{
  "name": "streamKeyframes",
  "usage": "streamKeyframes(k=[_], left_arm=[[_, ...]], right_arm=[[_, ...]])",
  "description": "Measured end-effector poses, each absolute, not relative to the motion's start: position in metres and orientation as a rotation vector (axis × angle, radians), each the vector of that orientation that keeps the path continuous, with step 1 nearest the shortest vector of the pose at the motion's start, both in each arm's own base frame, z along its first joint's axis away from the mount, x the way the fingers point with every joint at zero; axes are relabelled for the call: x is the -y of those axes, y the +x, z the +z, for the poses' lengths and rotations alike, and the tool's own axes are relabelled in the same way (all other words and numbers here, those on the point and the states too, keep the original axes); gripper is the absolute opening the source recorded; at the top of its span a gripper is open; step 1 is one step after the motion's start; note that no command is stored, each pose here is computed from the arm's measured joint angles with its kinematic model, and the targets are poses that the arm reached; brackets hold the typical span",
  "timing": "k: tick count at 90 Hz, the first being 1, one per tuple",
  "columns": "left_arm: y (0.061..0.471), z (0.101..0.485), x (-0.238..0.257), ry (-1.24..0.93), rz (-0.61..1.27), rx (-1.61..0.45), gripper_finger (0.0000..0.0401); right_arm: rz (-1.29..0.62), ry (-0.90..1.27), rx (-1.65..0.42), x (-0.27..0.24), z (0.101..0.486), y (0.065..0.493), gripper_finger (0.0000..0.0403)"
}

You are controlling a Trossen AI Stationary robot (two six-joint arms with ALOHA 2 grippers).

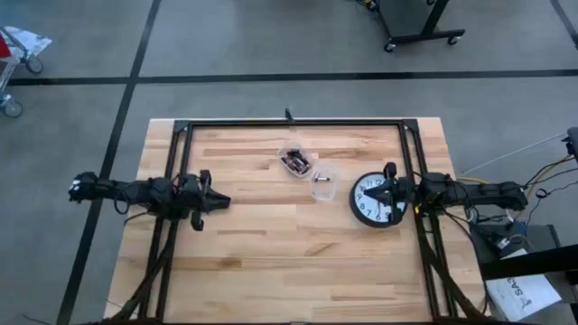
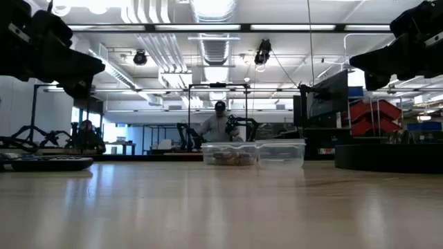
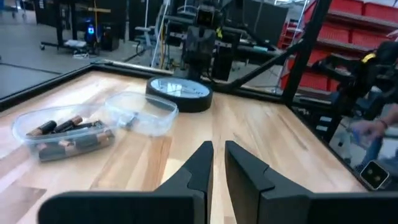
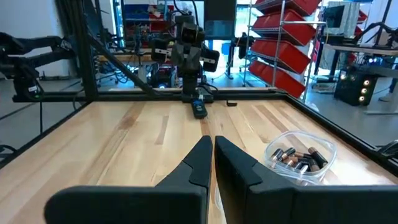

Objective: Insert battery
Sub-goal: Return to Home Position

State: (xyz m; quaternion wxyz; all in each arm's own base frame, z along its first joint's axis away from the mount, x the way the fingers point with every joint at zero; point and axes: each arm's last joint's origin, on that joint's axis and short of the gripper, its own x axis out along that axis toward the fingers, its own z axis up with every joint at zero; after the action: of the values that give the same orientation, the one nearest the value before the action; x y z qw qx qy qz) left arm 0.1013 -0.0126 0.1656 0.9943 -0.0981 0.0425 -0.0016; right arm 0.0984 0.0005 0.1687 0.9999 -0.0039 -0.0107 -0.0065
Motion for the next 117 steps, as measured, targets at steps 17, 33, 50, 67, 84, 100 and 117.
streamKeyframes(k=[17, 33, 50, 67, 84, 100, 117], left_arm=[[0.104, 0.162, 0.013, -0.189, 0.002, -0.131, 0.0022], [0.106, 0.158, 0.013, -0.182, 0.006, -0.171, 0.0022], [0.109, 0.155, 0.014, -0.176, 0.01, -0.211, 0.0022], [0.11, 0.152, 0.014, -0.17, 0.014, -0.245, 0.0022], [0.112, 0.149, 0.014, -0.165, 0.017, -0.273, 0.0022], [0.113, 0.147, 0.015, -0.161, 0.019, -0.295, 0.0022], [0.113, 0.145, 0.015, -0.158, 0.021, -0.315, 0.0022]], right_arm=[[-0.013, -0.008, 0.022, 0.0, 0.169, 0.098, 0.0002], [-0.013, -0.008, 0.021, 0.0, 0.169, 0.098, 0.0002], [-0.013, -0.008, 0.021, 0.0, 0.169, 0.098, 0.0002], [-0.013, -0.008, 0.022, 0.0, 0.169, 0.098, 0.0002], [-0.013, -0.008, 0.022, 0.0, 0.169, 0.098, 0.0002], [-0.013, -0.008, 0.021, 0.0, 0.169, 0.098, 0.0002], [-0.013, -0.008, 0.021, 0.0, 0.169, 0.098, 0.0002]])
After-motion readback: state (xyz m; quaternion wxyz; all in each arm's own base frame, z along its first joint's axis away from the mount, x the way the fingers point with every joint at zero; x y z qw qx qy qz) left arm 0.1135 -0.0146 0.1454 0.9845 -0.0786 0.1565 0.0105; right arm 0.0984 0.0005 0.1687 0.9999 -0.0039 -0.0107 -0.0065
